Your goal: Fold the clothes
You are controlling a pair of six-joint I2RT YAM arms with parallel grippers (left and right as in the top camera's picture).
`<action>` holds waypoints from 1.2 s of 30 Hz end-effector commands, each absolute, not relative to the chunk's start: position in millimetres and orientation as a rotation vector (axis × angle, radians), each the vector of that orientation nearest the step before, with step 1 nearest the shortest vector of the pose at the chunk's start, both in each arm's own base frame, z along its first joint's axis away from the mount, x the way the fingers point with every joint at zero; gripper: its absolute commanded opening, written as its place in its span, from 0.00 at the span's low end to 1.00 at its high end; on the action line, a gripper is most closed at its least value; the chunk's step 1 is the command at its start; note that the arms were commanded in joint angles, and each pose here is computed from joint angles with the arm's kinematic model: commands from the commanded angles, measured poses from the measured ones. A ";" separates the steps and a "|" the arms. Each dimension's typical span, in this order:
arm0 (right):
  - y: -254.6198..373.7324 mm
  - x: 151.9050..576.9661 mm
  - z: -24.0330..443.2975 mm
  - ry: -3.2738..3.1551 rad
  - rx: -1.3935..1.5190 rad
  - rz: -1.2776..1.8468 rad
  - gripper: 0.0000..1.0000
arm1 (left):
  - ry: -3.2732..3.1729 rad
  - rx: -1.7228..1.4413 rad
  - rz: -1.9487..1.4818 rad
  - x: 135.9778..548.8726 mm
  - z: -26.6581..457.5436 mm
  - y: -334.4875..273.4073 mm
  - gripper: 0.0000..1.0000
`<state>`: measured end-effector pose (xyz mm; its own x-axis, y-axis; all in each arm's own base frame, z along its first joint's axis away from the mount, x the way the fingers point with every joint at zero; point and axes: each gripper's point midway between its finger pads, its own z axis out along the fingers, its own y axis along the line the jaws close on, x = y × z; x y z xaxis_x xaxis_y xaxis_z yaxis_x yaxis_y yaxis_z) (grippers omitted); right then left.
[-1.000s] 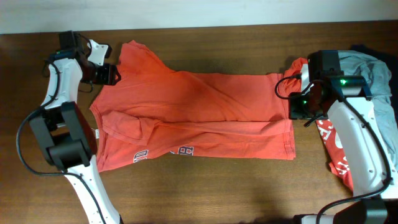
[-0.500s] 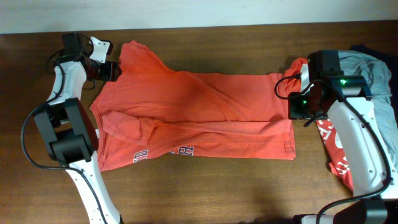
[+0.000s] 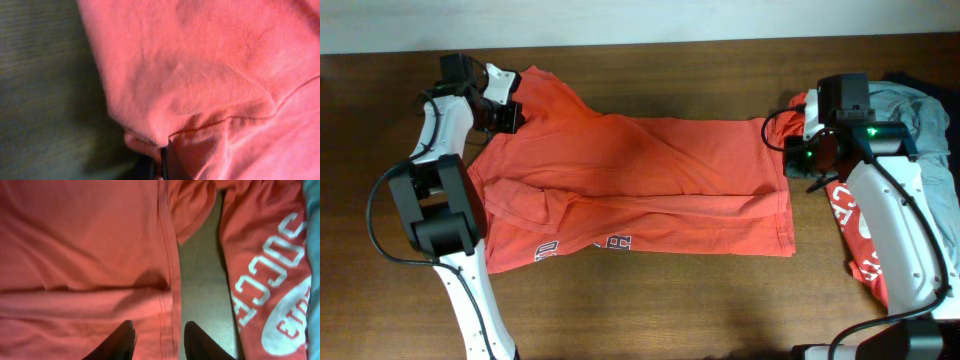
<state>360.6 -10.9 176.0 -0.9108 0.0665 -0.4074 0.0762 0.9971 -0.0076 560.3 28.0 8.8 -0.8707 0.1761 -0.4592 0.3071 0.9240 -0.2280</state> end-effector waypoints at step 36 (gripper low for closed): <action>-9.8 524.2 28.3 2.510 -0.009 -0.031 0.52 | 2.933 -0.326 0.001 516.1 7.5 108.0 0.02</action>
